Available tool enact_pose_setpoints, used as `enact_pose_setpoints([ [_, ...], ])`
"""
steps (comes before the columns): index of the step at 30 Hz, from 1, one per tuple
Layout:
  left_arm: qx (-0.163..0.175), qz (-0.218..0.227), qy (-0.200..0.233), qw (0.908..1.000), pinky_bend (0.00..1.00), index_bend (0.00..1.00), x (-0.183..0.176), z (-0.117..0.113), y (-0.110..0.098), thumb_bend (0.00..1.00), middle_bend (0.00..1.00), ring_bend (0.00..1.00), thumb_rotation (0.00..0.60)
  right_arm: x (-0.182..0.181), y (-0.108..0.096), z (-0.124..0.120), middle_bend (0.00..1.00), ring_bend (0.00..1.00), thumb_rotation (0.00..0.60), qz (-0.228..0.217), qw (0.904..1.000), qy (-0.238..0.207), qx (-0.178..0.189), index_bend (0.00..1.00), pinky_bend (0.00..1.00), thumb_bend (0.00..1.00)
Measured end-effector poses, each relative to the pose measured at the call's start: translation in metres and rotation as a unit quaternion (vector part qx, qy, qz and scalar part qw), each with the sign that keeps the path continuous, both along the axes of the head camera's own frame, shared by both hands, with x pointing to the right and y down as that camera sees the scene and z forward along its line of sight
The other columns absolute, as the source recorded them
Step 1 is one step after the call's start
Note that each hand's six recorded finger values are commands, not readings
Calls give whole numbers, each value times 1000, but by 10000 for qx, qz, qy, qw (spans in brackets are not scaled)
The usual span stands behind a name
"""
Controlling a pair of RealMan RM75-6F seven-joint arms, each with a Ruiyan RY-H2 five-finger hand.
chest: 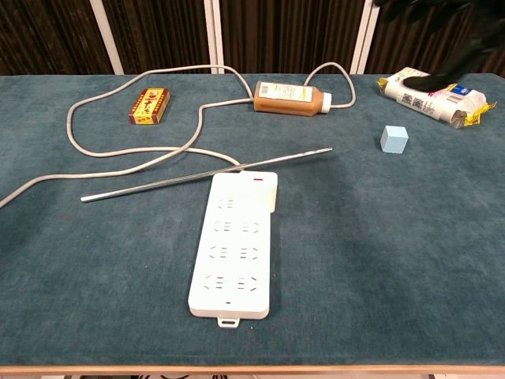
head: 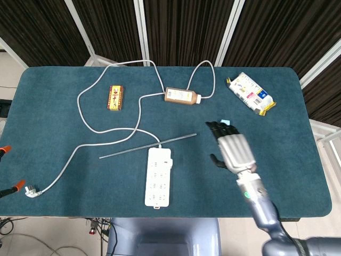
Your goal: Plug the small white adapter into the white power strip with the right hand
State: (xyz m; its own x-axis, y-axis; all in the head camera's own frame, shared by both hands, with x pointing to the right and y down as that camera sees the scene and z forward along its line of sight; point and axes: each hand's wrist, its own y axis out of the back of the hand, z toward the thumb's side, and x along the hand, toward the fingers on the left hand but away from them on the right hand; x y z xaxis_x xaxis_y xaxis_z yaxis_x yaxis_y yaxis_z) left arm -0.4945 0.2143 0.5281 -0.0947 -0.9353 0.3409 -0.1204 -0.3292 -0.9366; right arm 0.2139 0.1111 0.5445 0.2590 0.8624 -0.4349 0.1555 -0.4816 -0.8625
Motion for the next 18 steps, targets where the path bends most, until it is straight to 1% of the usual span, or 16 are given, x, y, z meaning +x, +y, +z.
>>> enact_pose_setpoints([
  [2, -6, 21, -10, 10000, 0, 167, 1, 1, 1, 90, 0, 0, 600, 24, 12, -6, 147, 145, 600, 30, 9996, 5, 297, 86, 185, 388],
  [3, -12, 36, -17, 10000, 0, 165, 2, 1, 1, 90, 0, 0, 600, 39, 21, -7, 147, 145, 600, 47, 9990, 36, 452, 86, 182, 388],
  [6, -34, 74, -24, 10000, 0, 159, 4, 3, 2, 90, 0, 0, 600, 78, 49, -7, 147, 144, 600, 116, 9973, 228, 694, 86, 175, 389],
  [7, -36, 78, -26, 10000, 0, 159, 5, 3, 2, 90, 0, 0, 600, 95, 62, -5, 147, 144, 600, 152, 9966, 337, 742, 86, 174, 389],
  [10, -39, 63, -39, 10000, 0, 158, 4, 3, 2, 89, 0, 0, 600, 130, 91, 2, 147, 143, 600, 297, 9952, 547, 750, 87, 171, 388],
  [13, -33, 37, -46, 10000, 0, 157, 3, 4, 1, 89, 0, 0, 600, 155, 114, 10, 147, 142, 600, 424, 9940, 702, 729, 87, 170, 388],
  [16, -21, 52, -37, 10000, 0, 157, 3, 5, 0, 89, 0, 0, 600, 170, 128, 17, 147, 142, 600, 444, 9926, 850, 745, 87, 170, 388],
  [18, -35, 79, -53, 9999, 0, 156, 4, 6, 0, 89, 0, 0, 600, 175, 132, 19, 147, 142, 600, 436, 9916, 923, 801, 87, 170, 388],
])
